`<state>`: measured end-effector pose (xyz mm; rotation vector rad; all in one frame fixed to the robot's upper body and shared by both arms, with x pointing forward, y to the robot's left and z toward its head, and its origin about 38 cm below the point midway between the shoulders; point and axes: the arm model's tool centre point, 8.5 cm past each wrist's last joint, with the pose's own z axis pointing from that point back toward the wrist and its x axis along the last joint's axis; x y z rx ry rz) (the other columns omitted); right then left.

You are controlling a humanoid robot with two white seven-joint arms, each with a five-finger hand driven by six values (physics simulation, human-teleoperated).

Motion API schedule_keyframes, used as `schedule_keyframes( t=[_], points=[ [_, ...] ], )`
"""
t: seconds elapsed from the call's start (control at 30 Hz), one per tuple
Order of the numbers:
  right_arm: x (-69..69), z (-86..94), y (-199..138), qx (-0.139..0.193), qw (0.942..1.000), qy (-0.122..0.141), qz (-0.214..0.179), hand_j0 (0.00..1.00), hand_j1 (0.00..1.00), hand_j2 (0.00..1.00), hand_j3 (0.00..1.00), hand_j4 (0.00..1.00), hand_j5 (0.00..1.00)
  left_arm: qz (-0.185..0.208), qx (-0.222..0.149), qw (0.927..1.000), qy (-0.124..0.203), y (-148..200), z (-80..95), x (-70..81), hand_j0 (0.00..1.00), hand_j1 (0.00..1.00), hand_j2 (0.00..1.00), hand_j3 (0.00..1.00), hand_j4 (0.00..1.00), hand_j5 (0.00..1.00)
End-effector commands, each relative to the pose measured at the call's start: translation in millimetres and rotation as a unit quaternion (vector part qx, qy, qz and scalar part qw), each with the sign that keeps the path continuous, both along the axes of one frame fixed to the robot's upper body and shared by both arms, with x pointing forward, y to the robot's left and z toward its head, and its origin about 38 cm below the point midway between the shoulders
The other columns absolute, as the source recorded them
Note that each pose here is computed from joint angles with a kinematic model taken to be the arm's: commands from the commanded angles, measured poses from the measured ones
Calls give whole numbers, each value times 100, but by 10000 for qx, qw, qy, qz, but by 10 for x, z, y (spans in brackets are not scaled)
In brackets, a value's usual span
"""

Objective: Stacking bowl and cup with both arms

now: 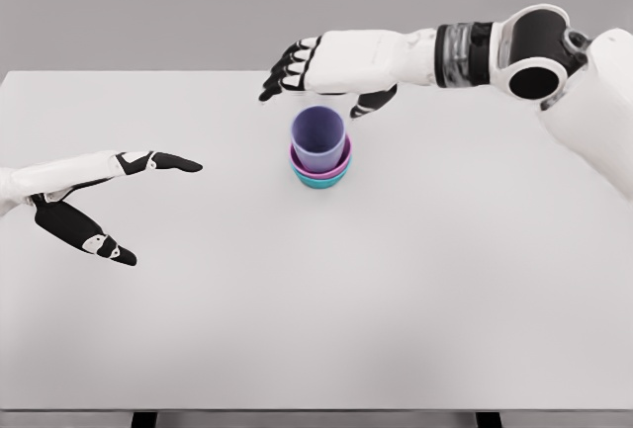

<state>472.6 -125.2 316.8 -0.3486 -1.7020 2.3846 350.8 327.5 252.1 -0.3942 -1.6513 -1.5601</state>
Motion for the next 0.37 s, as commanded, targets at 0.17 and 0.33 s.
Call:
schedule_keyframes(
  t=[0.17,0.33],
  points=[
    [-175,-171,-2082,74,9785,522,-1994,100,100,100,100,100,100,14,78,10000,-28,12,-4,4,100,100,100,100,100,100],
    [-292,-468,-2654,-80,9590,917,-2680,100,100,100,100,100,100,27,80,10000,-24,21,-2,5,100,100,100,100,100,100]
  ],
)
